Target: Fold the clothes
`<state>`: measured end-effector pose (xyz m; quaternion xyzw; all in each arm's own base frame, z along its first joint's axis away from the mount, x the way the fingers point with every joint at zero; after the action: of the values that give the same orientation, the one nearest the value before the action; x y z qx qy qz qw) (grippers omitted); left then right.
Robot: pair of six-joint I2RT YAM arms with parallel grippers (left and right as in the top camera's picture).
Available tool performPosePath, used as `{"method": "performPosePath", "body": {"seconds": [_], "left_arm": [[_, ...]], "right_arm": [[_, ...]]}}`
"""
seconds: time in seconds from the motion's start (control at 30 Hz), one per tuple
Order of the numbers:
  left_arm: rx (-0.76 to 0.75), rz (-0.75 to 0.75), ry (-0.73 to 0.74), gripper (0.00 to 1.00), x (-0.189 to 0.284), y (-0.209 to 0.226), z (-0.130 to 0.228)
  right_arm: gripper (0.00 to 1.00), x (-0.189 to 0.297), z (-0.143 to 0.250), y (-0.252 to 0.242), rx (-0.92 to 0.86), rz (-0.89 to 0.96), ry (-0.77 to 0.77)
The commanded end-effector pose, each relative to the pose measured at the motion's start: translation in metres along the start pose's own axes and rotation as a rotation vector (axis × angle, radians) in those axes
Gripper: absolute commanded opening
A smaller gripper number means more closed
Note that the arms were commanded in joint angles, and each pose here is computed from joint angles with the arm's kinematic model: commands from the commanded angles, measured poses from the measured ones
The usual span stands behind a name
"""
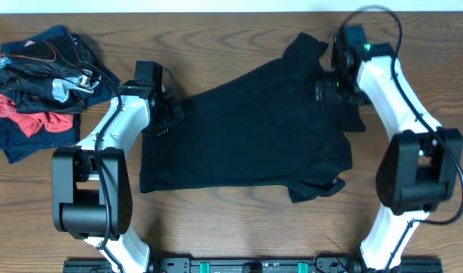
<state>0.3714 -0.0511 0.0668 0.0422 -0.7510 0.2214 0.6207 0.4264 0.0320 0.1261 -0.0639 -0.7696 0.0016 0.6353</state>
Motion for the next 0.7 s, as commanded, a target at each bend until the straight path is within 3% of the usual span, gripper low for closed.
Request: {"method": "performPosePath", "body": {"seconds": [0.0, 0.07, 0.1, 0.17, 0.33, 0.4, 0.43, 0.47, 0.67], "left_arm": [[-0.019, -0.001, -0.023, 0.06, 0.005, -0.004, -0.007], [-0.019, -0.002, -0.022, 0.06, 0.004, -0.003, -0.007], [-0.019, -0.002, -0.023, 0.06, 0.004, -0.004, -0.007], [-0.019, -0.001, -0.023, 0.06, 0.004, -0.004, -0.007], [-0.032, -0.002, -0.023, 0.06, 0.004, -0.004, -0.007], [-0.033, -0.002, -0.023, 0.06, 0.004, -0.004, -0.007], [-0.033, -0.002, -0.023, 0.06, 0.004, -0.004, -0.007], [-0.033, -0.001, -0.024, 0.06, 0.004, -0.004, -0.007], [-0.035, -0.001, -0.026, 0.06, 0.004, -0.004, -0.007]], "right_arm": [[0.93, 0.017, -0.04, 0.003, 0.02, -0.004, -0.11], [0.64, 0.023, -0.058, 0.006, 0.025, -0.012, -0.156], [0.61, 0.025, -0.066, 0.008, 0.027, -0.018, -0.175], [0.76, 0.029, -0.08, 0.011, 0.033, -0.028, -0.212], [0.98, 0.015, -0.081, 0.024, 0.049, -0.068, -0.178], [0.94, 0.003, -0.076, 0.03, 0.065, -0.064, -0.14], [0.83, -0.004, -0.073, 0.035, 0.075, -0.062, -0.118], [0.77, -0.013, -0.069, 0.04, 0.088, -0.059, -0.093], [0.88, -0.056, -0.053, 0.069, 0.154, -0.03, -0.01]]}}
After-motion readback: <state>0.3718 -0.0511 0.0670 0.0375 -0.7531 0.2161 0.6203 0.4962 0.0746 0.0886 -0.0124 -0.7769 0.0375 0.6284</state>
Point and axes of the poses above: each gripper's point midway between its finger pads, its own x axis back along the fingers, its own y axis along the line the jaws close on, z = x × y, the point moved 4 cm from there along x, back along the fingers, and after that the axes turned 5 degrees about -x, right-handed, at the moved point
